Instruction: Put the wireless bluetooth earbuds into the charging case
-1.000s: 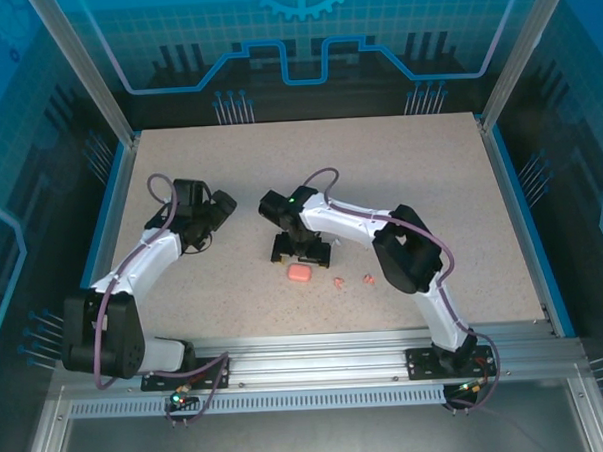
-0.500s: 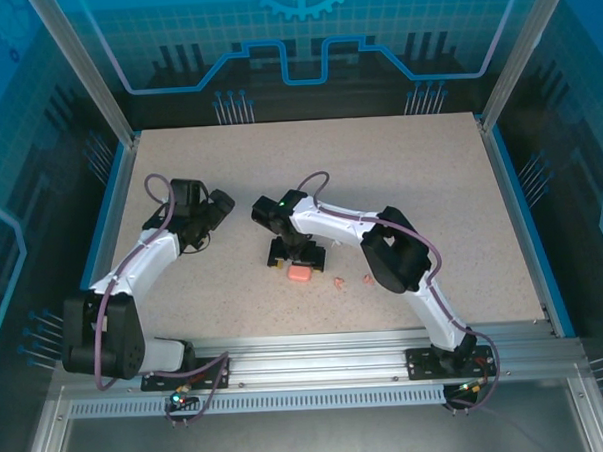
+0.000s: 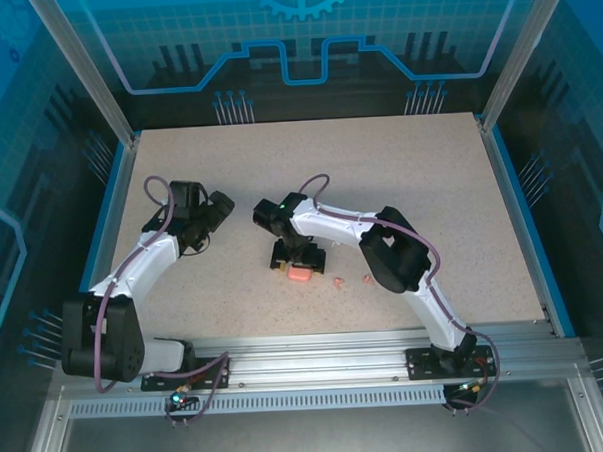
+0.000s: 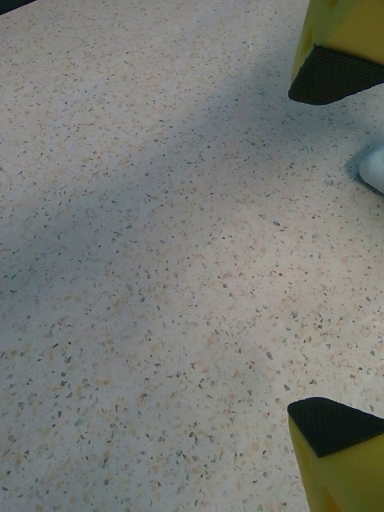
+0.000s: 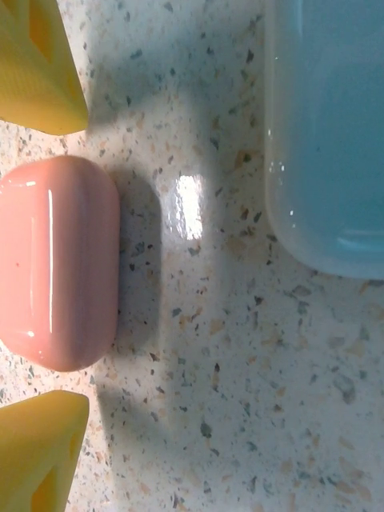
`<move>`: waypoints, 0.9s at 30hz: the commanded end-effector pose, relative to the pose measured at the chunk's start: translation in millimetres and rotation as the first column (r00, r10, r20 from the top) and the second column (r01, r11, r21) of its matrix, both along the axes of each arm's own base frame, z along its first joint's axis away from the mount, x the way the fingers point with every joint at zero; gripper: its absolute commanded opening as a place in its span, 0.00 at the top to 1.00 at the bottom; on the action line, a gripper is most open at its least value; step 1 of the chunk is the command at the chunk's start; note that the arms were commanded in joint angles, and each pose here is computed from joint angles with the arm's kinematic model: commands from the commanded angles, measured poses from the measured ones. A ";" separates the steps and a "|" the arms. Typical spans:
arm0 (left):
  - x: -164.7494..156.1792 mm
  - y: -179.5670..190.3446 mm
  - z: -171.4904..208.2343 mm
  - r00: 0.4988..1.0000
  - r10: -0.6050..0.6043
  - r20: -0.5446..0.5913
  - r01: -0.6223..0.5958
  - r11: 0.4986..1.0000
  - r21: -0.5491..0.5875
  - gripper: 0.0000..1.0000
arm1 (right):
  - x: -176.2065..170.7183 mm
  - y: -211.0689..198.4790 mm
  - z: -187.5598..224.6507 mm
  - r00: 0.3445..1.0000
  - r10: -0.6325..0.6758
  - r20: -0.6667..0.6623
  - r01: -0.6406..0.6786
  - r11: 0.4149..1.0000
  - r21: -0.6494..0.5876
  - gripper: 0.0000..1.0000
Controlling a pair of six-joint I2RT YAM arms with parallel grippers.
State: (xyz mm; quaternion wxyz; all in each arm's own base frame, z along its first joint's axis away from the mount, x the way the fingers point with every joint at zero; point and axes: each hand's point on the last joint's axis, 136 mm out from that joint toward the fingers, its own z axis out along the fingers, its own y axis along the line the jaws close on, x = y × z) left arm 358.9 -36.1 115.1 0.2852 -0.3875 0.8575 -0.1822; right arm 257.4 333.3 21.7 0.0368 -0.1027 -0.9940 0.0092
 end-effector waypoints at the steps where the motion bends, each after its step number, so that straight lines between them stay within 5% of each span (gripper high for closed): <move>1: -3.7 -0.8 3.5 1.000 -0.025 0.015 0.025 1.000 -0.006 0.01 | -8.3 -3.4 -7.3 1.000 -0.015 -0.015 0.014 0.999 -0.031 0.16; 27: -6.6 -1.0 3.0 1.000 -0.019 0.013 0.020 1.000 -0.013 0.01 | -13.1 -4.6 -16.5 0.999 -0.032 -0.030 0.032 0.999 -0.002 0.30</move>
